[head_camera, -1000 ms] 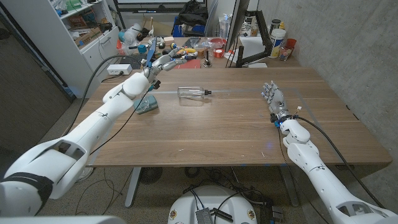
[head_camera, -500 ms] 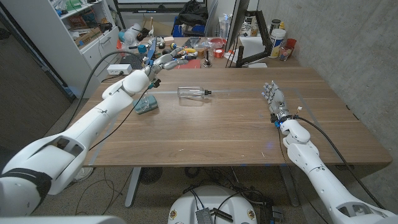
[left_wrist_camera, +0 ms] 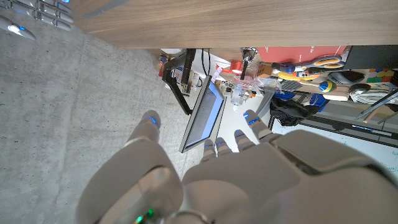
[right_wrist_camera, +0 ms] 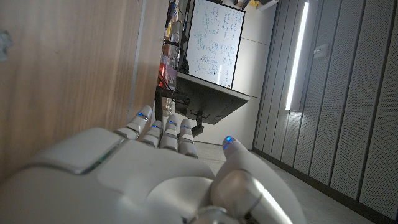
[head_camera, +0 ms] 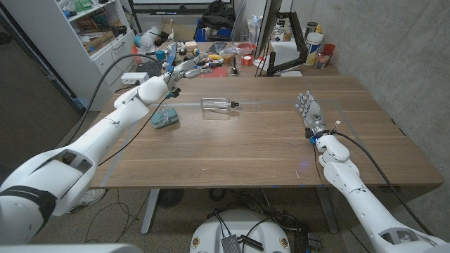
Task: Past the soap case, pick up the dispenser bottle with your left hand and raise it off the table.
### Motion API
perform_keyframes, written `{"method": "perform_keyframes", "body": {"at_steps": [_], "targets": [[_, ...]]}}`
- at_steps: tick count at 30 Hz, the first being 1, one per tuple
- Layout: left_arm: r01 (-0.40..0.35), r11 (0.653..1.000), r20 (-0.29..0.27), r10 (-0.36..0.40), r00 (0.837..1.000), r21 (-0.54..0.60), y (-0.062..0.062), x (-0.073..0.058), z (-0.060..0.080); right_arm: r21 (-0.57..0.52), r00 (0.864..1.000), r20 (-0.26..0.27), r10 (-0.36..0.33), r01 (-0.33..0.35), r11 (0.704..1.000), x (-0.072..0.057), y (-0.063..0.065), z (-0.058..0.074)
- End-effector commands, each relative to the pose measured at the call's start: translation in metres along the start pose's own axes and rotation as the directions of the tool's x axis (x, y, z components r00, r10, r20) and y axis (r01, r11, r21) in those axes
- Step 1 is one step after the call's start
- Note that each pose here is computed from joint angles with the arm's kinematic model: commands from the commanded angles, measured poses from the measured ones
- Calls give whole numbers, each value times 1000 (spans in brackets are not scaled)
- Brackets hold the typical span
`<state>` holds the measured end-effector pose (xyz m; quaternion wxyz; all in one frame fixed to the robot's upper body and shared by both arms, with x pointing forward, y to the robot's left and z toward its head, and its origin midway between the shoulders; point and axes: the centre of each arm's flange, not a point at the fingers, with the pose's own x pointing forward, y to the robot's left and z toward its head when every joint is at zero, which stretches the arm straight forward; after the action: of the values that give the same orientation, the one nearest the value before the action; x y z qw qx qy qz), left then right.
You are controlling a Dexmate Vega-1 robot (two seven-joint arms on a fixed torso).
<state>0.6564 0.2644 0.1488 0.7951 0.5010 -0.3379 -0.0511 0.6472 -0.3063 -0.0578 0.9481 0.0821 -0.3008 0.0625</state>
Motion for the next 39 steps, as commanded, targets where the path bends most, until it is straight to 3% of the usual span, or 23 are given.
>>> {"method": "perform_keyframes", "body": {"at_steps": [1, 25, 39], "targets": [[42, 997, -3, -42, 999, 57, 5, 5, 2, 2, 1000, 0, -3, 3, 1000, 1, 2, -2], [163, 977, 12, -167, 986, 140, 8, 18, 11, 6, 1000, 4, -11, 11, 1000, 0, 2, -3], [184, 967, 14, -189, 982, 174, 9, 19, 17, 9, 1000, 2, -11, 11, 1000, -2, 0, -4]]}}
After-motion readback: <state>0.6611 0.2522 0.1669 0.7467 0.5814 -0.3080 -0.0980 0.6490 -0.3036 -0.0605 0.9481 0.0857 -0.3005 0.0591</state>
